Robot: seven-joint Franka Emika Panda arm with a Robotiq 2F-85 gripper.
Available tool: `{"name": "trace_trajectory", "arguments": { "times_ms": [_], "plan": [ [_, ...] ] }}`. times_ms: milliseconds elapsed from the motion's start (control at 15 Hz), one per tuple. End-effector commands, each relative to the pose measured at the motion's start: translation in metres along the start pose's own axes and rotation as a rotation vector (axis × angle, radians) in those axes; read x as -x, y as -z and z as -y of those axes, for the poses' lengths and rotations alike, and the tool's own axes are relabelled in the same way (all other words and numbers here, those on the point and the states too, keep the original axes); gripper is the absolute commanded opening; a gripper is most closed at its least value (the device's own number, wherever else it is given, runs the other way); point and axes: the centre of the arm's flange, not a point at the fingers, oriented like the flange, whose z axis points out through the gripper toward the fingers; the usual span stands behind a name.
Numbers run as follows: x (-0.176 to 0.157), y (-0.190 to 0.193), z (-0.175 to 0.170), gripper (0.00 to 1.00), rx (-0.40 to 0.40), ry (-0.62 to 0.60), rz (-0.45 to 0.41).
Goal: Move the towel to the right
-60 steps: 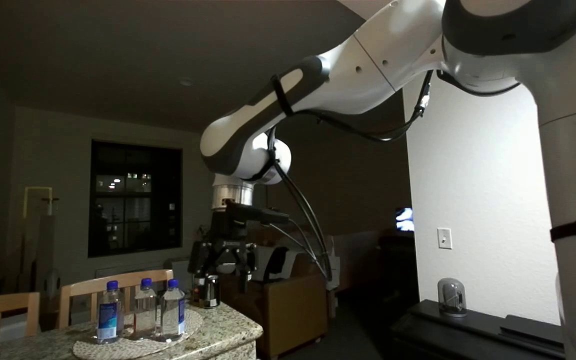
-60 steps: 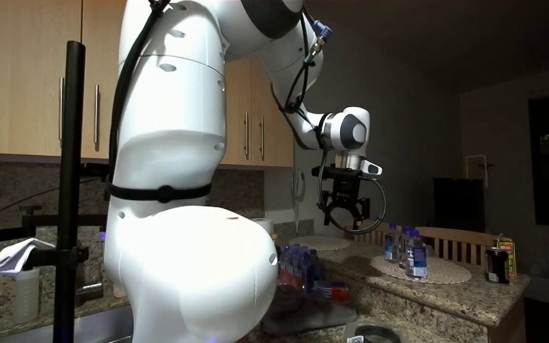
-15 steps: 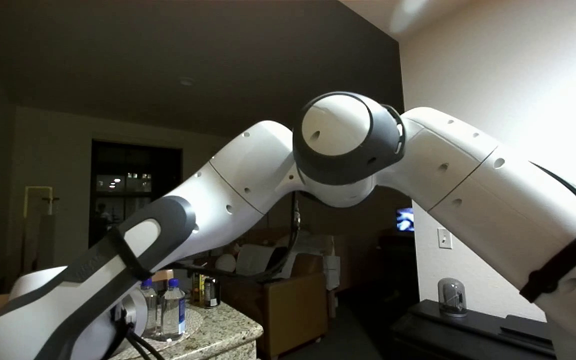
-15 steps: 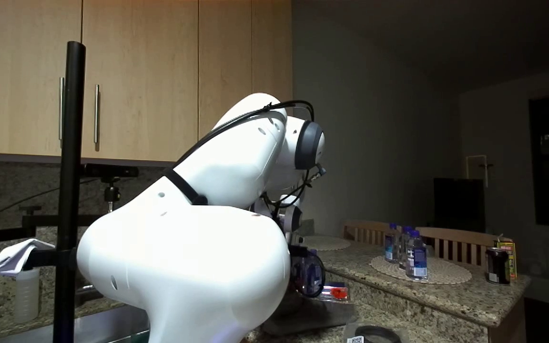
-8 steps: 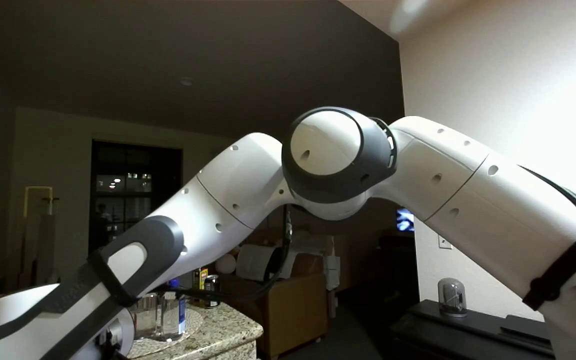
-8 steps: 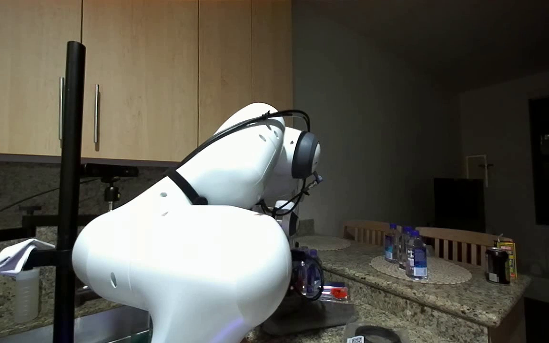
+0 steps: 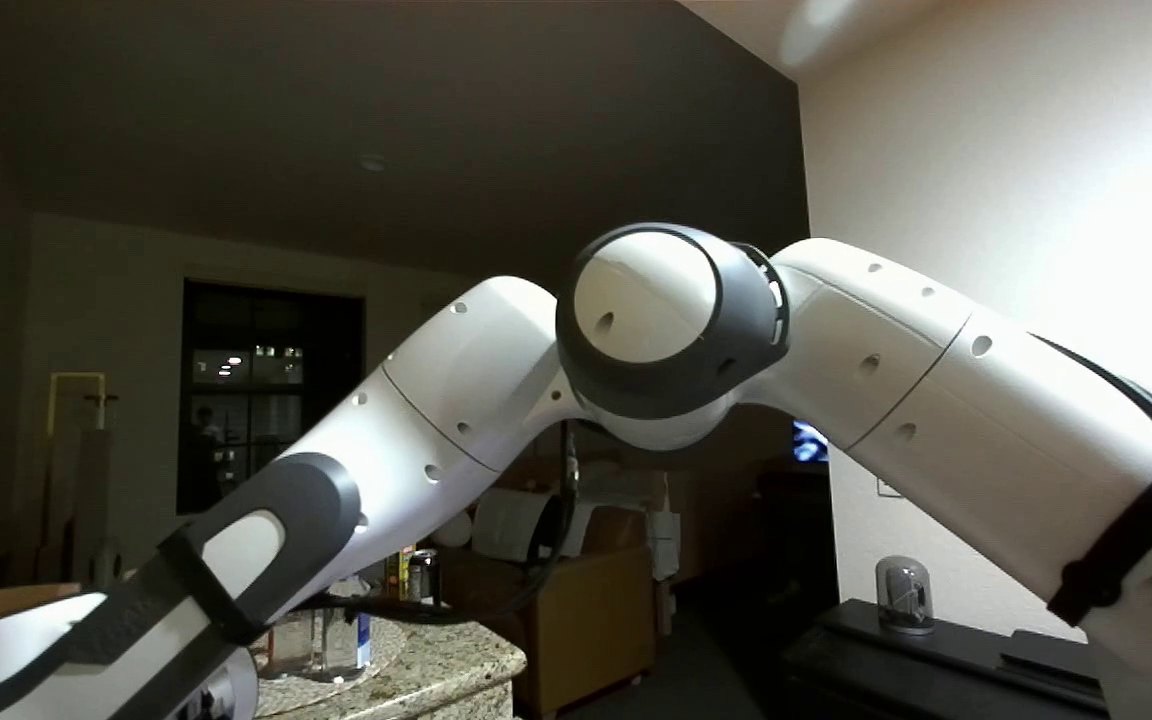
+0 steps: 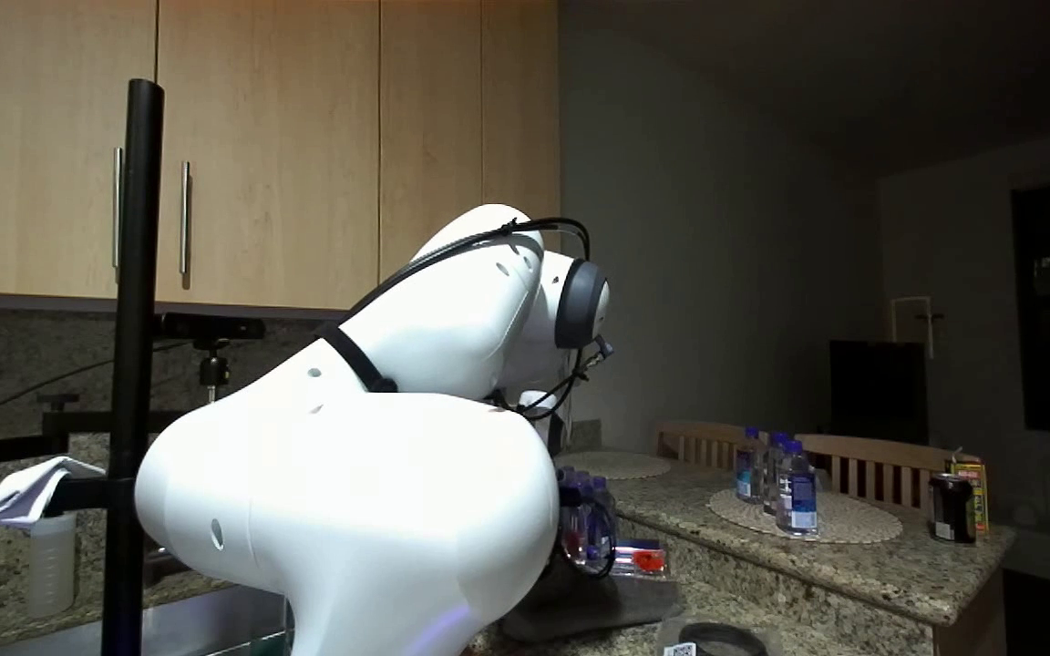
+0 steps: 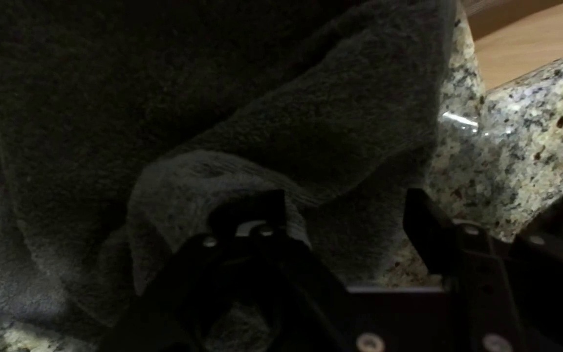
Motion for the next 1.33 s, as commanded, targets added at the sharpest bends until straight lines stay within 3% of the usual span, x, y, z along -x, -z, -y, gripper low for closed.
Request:
{"name": "trace_trajectory", "arguments": {
  "times_ms": [0, 133, 333, 533, 1267],
  "plan": [
    [0.004, 0.017, -0.01, 0.91, 0.072, -0.013, -0.029],
    [0.006, 0.033, -0.019, 1.0, 0.114, -0.038, -0.078],
    [0.007, 0.057, -0.029, 1.0, 0.178, -0.061, -0.154],
    [0.008, 0.068, -0.036, 1.0, 0.226, -0.071, -0.176],
    [0.015, 0.036, -0.023, 1.0, 0.131, -0.039, -0.085]
  ]
}}
